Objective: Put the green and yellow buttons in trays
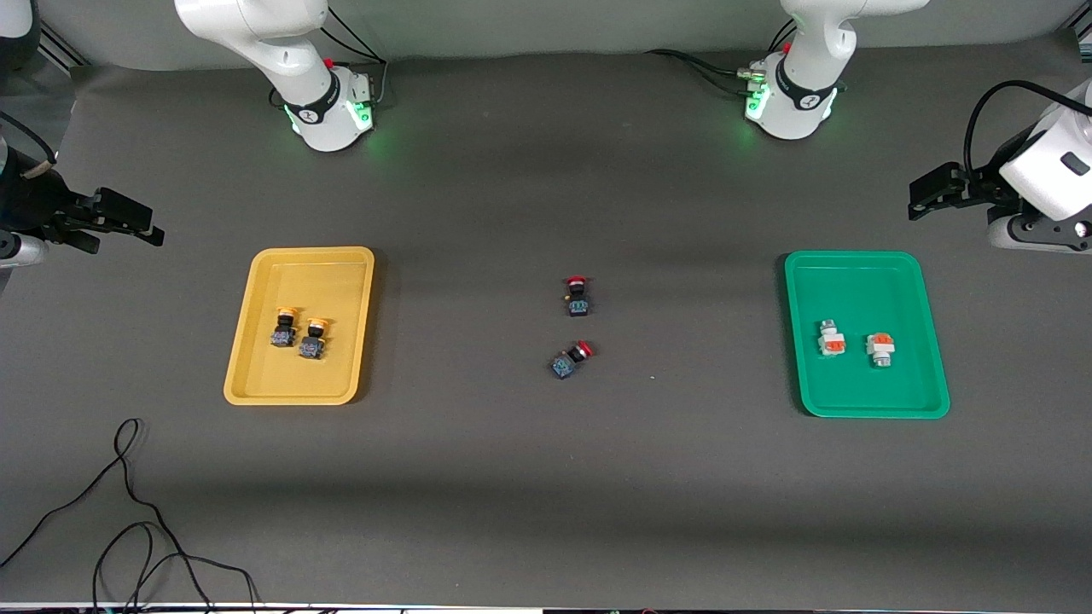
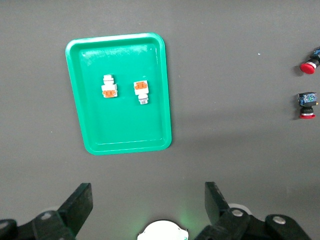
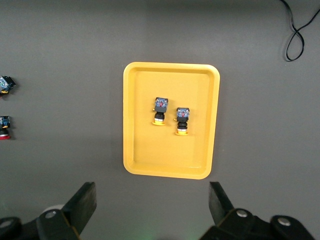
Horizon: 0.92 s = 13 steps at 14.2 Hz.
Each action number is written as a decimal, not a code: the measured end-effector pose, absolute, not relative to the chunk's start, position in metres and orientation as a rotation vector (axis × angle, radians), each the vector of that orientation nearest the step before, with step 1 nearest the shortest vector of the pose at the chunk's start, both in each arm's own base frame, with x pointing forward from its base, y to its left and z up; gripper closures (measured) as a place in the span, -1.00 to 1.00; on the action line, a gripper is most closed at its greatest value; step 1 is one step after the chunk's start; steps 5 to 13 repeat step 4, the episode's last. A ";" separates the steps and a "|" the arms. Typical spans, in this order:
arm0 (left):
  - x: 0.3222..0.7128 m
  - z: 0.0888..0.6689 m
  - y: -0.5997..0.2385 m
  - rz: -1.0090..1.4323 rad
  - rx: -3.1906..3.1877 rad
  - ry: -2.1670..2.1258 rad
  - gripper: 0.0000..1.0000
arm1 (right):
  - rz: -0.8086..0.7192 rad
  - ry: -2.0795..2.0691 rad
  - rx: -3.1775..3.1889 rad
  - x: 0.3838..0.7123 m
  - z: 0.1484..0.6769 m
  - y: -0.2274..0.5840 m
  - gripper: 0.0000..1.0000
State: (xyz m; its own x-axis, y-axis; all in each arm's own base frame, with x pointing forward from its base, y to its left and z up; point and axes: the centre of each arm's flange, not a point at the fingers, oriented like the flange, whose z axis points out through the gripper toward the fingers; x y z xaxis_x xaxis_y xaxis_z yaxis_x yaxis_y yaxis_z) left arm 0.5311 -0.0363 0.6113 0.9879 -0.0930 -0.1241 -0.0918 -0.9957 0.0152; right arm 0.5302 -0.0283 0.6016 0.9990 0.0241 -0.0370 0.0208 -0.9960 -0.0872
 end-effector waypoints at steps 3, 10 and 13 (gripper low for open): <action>0.531 0.611 -0.036 -0.197 3.123 -0.145 -1.00 | 0.057 -0.042 -3.051 0.531 0.602 -0.027 -1.00; 0.531 0.611 -0.036 -0.197 3.123 -0.145 -1.00 | 0.057 -0.043 -3.050 0.531 0.602 -0.026 -1.00; 0.531 0.611 -0.036 -0.197 3.123 -0.145 -1.00 | 0.057 -0.043 -3.050 0.531 0.602 -0.026 -1.00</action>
